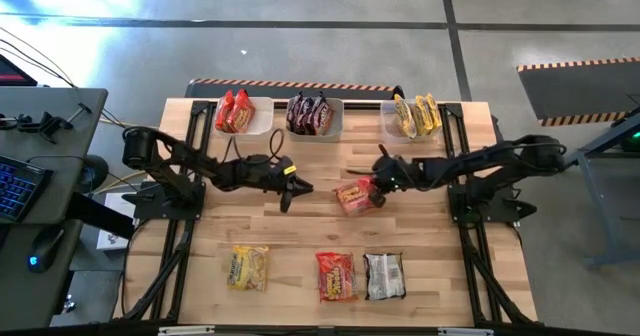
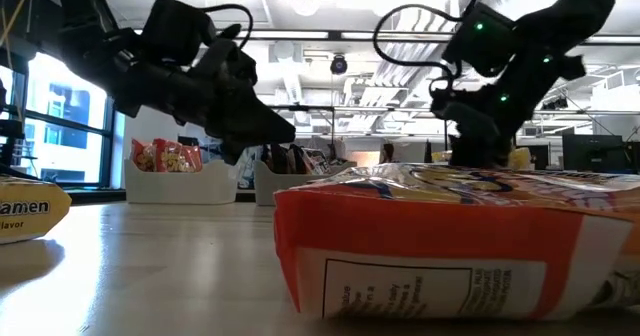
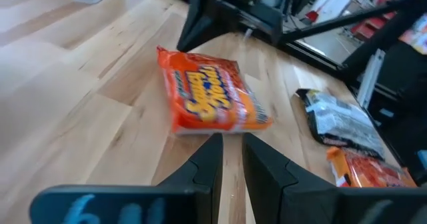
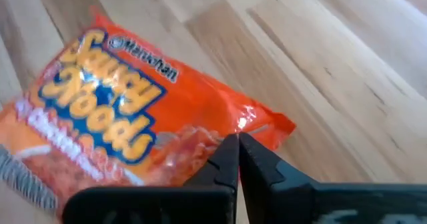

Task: Sort Maruchan noodles
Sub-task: Put the orange noodle pack into the white bin

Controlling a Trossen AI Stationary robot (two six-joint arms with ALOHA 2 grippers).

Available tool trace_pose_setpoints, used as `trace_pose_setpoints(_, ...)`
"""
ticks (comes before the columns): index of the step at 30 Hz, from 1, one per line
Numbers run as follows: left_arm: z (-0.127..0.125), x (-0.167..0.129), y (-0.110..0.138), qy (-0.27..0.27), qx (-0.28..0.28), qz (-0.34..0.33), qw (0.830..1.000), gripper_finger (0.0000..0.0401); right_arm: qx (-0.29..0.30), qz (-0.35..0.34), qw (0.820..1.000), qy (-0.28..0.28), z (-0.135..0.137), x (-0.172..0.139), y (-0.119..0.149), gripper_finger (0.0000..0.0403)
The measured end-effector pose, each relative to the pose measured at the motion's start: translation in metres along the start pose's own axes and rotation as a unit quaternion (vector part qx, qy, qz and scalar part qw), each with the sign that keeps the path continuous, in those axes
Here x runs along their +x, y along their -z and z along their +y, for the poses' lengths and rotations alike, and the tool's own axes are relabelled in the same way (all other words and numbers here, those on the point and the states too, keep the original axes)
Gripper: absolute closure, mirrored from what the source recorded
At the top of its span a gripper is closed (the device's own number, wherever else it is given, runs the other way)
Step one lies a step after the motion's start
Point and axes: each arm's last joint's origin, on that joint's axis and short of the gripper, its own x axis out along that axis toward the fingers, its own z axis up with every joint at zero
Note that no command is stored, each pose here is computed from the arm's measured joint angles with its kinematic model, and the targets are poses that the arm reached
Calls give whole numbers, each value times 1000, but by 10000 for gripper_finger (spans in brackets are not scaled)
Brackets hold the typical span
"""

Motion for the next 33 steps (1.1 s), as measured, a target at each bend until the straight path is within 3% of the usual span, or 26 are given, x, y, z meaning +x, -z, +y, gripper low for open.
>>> trace_pose_setpoints(7,-4,16,-10,3,-26,79,997,332,-44,4,999,-32,8,29,-5,402)
trace_pose_setpoints(12,-18,26,-14,10,20,130,991,288,-64,-1,997,-41,17,47,-12,402)
trace_pose_setpoints(19,-36,31,-15,22,61,134,989,219,-75,-6,996,-44,25,53,-25,402)
trace_pose_setpoints(22,-36,33,-12,-5,71,133,989,200,-77,-10,996,-46,26,52,-28,402)
trace_pose_setpoints(33,-35,68,19,26,76,150,985,187,-76,-11,996,-46,26,52,-28,402)
